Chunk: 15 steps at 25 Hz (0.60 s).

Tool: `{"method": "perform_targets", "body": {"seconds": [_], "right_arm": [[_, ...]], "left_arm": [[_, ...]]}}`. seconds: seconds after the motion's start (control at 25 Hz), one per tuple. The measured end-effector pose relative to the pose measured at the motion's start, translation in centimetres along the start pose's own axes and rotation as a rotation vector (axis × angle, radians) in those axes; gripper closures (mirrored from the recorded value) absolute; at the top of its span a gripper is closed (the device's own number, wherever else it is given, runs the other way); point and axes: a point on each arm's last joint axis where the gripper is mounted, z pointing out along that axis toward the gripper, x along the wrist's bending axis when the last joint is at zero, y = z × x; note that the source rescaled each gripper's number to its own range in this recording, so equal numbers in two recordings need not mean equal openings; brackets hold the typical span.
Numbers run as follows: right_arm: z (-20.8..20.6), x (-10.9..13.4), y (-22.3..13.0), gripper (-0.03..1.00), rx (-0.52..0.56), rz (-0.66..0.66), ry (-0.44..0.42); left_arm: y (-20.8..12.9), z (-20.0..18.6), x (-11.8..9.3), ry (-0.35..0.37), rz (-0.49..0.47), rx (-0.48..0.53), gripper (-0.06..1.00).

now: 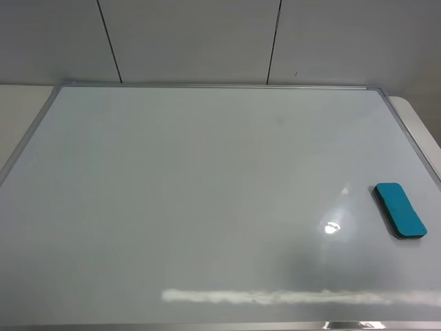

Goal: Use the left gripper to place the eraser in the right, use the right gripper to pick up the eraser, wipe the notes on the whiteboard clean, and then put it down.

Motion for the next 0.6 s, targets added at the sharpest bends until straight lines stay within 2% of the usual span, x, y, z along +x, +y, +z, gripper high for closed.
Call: {"method": "perform_targets", "body": {"seconds": [0.6], "right_arm": [[0.00, 0.01, 0.00, -0.03, 0.000, 0.011, 0.001]], "left_arm": [[0.00, 0.00, 0.00, 0.000, 0.000, 0.000, -0.06]]}}
